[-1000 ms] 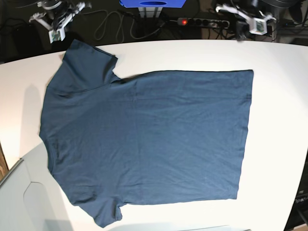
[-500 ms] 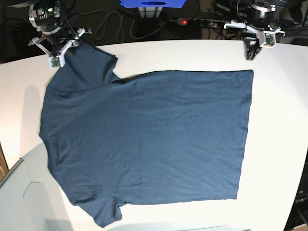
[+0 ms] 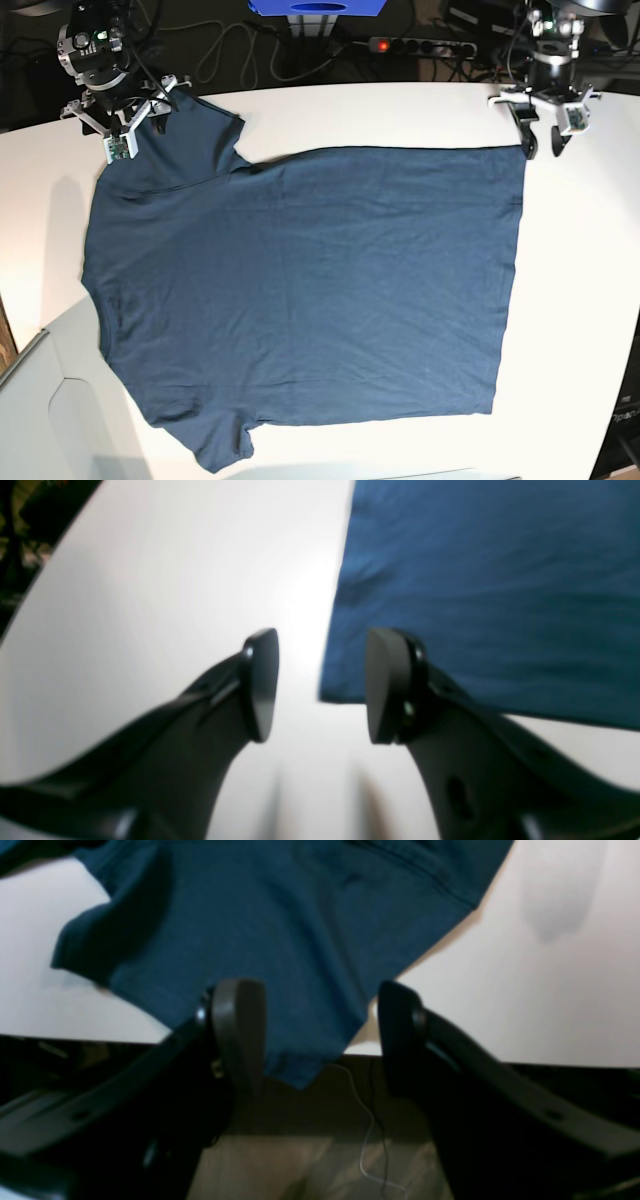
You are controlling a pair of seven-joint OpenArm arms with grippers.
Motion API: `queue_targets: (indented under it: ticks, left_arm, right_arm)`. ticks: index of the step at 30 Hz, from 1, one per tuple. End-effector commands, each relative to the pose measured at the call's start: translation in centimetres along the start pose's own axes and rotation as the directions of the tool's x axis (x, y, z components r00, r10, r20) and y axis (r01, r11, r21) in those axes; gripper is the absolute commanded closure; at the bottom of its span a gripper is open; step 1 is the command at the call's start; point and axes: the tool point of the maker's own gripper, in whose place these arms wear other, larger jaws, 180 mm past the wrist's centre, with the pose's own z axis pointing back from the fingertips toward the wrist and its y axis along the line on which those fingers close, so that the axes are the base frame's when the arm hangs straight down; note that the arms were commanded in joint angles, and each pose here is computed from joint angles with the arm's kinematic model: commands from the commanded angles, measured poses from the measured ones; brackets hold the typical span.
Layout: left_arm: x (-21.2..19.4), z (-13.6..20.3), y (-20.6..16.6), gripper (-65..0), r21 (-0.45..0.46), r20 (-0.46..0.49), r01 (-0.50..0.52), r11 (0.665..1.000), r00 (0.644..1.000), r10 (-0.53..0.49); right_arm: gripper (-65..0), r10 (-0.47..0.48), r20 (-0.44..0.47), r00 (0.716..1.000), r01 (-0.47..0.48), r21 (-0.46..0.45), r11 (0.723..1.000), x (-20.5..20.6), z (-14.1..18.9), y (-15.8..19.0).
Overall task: Fold the T-shirt properly
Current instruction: 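Move both grippers down to the shoulder corners of the blue shirt, then close both grippers on the shirt's shoulder corners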
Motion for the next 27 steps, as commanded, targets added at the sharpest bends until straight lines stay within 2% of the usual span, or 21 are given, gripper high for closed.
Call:
queue_targets:
  ticks: [1, 7, 10, 18, 27]
  left_arm:
    - [1.0, -0.4, 0.4, -27.5, 0.007, 0.041, 0.003, 1.000, 0.999, -0.003]
    - [-1.2, -2.7, 2.0, -27.7, 0.046, 0.011, -0.127, 0.991, 0.992, 0.127]
    - [-1.7, -3.5, 1.1, -27.7, 0.015, -0.005, -0.158, 0.987, 0.987, 0.158]
    - [-3.0, -4.1, -0.5, -27.7, -0.027, -0.049, -0.161, 0.987, 0.986, 0.159]
    - [-4.5, -3.9, -0.3, -27.4, -0.013, -0.084, -0.166, 0.986, 0.983, 0.164]
  right_arm:
    - [-34.0, 0.026, 0.024, 0.999, -0.026, -0.002, 1.000, 0.6, 0.3, -0.2]
    - [-34.0, 0.026, 0.021, 0.999, -0.026, -0.001, 1.000, 0.5, 0.3, -0.1]
    - [-34.0, 0.024, 0.013, 1.000, -0.024, 0.000, 1.000, 0.2, 0.3, -0.1]
    - [-34.0, 0.024, 0.000, 1.000, -0.024, 0.003, 1.000, -0.3, 0.3, 0.0]
    - [-34.0, 0.024, -0.003, 1.000, -0.024, 0.004, 1.000, -0.4, 0.4, 0.0]
